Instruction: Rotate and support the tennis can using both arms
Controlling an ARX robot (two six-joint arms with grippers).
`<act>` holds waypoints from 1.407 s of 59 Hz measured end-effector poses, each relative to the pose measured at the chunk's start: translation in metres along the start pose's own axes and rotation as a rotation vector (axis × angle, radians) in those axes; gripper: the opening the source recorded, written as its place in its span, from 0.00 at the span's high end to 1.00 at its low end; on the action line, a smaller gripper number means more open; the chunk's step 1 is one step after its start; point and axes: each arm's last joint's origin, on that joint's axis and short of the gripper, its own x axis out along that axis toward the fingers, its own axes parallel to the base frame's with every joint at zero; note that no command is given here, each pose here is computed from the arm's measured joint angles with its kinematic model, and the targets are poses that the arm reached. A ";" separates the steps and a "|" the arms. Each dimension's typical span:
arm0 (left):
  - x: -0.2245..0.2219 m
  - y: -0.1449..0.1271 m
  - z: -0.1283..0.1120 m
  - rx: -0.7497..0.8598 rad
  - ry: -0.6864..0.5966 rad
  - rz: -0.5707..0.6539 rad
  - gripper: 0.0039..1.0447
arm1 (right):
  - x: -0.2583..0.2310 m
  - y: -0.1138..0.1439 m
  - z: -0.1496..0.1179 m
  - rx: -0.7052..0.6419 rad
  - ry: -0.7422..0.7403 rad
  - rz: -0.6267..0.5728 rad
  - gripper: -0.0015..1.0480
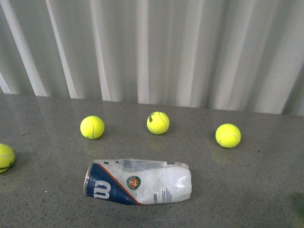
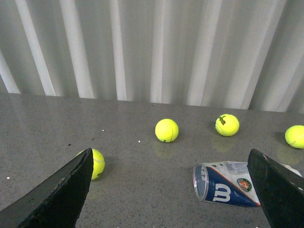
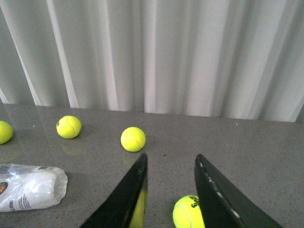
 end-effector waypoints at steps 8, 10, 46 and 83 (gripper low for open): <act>0.000 0.000 0.000 0.000 0.000 0.000 0.06 | 0.000 0.000 0.000 0.000 -0.001 0.000 0.38; 0.000 0.000 -0.001 0.000 0.074 -0.015 0.06 | 0.000 0.000 0.000 0.000 -0.001 0.000 0.33; 0.228 -0.051 -0.001 0.076 0.671 -0.275 0.06 | 0.000 0.000 0.000 0.001 -0.002 0.000 0.07; 0.251 -0.043 -0.079 -0.202 0.914 -0.294 0.06 | 0.000 0.000 0.000 0.001 -0.002 0.000 0.07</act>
